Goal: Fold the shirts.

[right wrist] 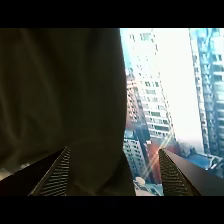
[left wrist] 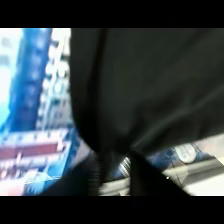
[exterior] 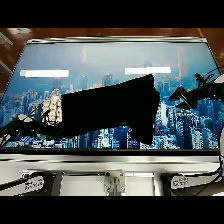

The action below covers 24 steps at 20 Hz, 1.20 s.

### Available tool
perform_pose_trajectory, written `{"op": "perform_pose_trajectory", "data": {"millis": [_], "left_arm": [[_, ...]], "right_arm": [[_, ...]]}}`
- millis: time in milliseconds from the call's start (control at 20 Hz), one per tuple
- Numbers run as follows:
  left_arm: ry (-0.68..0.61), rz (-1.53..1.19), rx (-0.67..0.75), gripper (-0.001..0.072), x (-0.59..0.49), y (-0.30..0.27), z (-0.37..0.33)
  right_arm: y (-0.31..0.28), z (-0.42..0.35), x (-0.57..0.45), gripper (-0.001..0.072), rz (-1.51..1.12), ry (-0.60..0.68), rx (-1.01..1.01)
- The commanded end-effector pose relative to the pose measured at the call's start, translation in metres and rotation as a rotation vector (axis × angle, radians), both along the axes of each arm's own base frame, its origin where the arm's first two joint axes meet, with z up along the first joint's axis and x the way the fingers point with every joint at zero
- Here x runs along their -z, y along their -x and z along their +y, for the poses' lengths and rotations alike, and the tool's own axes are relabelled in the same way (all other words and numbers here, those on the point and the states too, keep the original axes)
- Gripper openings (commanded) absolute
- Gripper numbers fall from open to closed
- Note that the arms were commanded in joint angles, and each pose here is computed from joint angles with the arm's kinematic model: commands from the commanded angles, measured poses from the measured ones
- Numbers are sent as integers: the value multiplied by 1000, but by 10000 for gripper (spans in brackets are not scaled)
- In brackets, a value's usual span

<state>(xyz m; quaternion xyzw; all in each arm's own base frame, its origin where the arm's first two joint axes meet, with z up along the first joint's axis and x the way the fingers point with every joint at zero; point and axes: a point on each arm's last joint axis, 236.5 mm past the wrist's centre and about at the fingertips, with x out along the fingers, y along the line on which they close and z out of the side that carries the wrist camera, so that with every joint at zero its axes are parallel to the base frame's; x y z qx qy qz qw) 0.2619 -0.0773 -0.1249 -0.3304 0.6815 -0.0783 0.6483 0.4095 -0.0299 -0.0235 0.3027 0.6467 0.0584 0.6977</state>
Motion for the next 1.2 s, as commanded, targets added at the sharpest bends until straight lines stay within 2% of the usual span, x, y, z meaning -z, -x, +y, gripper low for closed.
{"op": "perform_pose_trajectory", "data": {"millis": [0, 50, 200, 400, 650, 800, 900, 950, 1000, 1150], "left_arm": [[10, -7, -14, 70, 1, -4, -4], [12, -5, -17, 40, 0, -4, -3], [9, -25, -20, 39, -5, -7, 1], [-8, -96, -48, 39, -22, -17, 12], [-11, -125, -56, 39, -32, -19, 16], [-15, -134, -59, 39, -33, -21, 17], [-18, -147, -49, 40, -35, -24, 17], [-21, -157, -49, 39, -38, -27, 18], [-26, -176, -41, 39, -42, -32, 20], [-90, -309, -18, 37, -78, -65, 34]], "right_arm": [[11, 3, 18, 675, 41, -10, 13], [19, 6, 28, 675, 67, -18, 16], [39, 19, 57, 675, 114, -58, 24], [35, 31, 76, 675, 75, -111, 97], [21, 68, 93, 673, 24, -65, 16], [22, 97, 108, 664, 58, -97, -4], [23, 102, 110, 426, 62, -100, -13], [21, 103, 105, 201, 53, -111, -7], [18, 102, 97, 56, 39, -117, -14], [2, 101, 39, 59, -142, -96, -167]]}}
